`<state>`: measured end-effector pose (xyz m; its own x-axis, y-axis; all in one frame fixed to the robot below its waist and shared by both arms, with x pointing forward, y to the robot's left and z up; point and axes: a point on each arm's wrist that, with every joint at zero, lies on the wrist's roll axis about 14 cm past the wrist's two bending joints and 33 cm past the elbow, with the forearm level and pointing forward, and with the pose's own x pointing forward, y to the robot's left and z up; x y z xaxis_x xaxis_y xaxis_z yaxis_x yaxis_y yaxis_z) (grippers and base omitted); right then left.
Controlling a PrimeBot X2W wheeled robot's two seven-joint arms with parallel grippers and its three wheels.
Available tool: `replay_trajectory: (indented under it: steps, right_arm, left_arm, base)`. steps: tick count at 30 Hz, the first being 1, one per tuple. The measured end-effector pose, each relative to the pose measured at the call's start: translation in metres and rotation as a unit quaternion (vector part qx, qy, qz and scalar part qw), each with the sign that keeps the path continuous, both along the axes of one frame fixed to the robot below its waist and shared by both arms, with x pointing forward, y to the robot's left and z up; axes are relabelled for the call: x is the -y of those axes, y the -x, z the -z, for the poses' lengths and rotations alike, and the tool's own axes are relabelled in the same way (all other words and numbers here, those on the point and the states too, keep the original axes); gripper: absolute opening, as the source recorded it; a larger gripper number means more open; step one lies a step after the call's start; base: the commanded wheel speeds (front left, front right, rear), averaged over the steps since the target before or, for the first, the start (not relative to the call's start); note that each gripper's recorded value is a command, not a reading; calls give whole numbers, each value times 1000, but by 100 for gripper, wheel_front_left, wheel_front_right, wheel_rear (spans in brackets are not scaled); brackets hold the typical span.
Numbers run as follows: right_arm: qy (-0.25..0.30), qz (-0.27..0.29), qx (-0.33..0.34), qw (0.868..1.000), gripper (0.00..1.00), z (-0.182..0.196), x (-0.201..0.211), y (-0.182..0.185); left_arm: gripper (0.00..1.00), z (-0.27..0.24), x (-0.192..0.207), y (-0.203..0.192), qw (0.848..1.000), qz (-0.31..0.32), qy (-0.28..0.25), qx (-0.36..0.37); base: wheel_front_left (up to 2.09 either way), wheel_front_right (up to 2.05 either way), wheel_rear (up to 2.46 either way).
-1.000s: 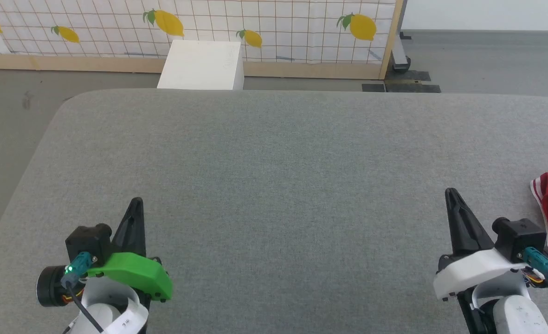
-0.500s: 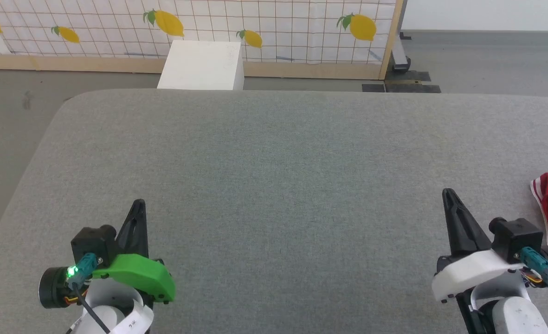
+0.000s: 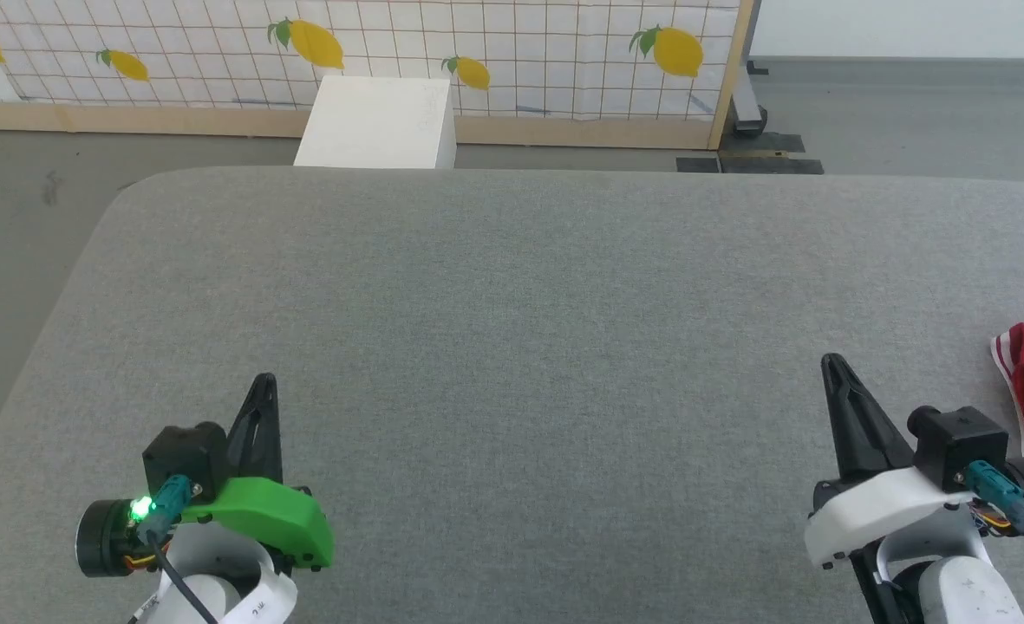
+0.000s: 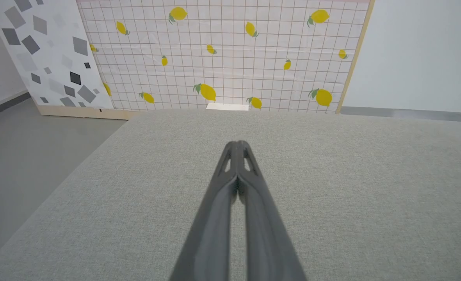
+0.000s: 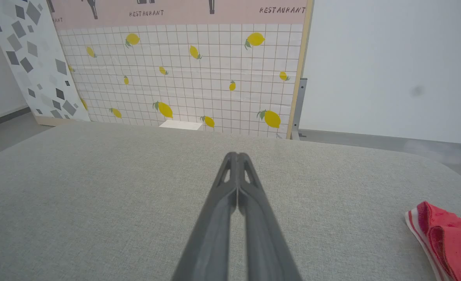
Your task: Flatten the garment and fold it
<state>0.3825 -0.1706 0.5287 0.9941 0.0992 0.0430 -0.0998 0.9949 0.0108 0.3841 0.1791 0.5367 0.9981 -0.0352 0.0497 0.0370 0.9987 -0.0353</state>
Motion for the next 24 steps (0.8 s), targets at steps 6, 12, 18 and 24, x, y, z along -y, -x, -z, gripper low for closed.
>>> replay_trajectory:
  steps: [6,12,18,24]
  right_arm:
    - [3,-2,-3,1000,0,0,-1,1]
    - [8,-4,-8,1000,0,2,-3,3]
    - [13,-7,-7,1000,0,0,-4,3]
    - [17,-9,-9,1000,0,-1,-6,4]
  left_arm:
    - [0,1,0,1,1000,-2,-10,-2]
    - [0,1,1,2,1000,-5,-12,-4]
    - [0,2,1,3,1000,-7,-20,-7]
    - [0,2,2,4,1000,-9,-25,-8]
  base:
    - [0,0,0]
    - [0,0,0]
    - [0,0,0]
    - [0,0,0]
